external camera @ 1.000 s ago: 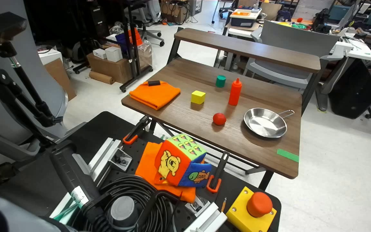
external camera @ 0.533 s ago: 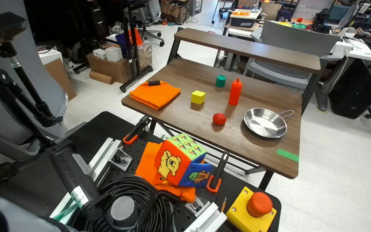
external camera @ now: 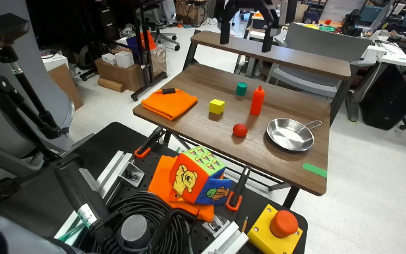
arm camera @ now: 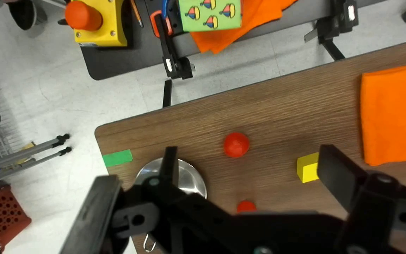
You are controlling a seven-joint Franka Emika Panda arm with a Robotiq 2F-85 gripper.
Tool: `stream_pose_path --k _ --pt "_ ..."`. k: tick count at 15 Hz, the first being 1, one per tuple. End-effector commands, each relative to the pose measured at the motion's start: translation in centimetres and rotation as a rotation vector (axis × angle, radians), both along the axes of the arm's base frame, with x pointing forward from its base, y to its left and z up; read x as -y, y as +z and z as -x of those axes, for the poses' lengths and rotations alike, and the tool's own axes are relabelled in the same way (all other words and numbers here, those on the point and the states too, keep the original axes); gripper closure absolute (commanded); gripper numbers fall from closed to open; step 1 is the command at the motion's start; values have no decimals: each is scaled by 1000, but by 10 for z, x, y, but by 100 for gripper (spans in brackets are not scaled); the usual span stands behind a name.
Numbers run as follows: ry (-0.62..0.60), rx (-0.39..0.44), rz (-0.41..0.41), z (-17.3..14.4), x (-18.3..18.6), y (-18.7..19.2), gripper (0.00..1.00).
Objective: Pick up the red ball and put it on the silver plate
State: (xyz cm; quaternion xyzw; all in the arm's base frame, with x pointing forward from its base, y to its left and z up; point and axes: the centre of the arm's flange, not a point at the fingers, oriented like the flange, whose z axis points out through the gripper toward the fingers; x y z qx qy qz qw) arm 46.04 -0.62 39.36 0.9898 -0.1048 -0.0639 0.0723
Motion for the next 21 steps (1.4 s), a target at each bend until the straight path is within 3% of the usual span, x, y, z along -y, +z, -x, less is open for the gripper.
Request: stream_pose_path --k 1,8,21 --pt "-15 76 -4 -25 9 -53 0" --pt "-19 136 -52 -43 14 -137 0" --pt "-36 18 -52 -70 21 -228 0"
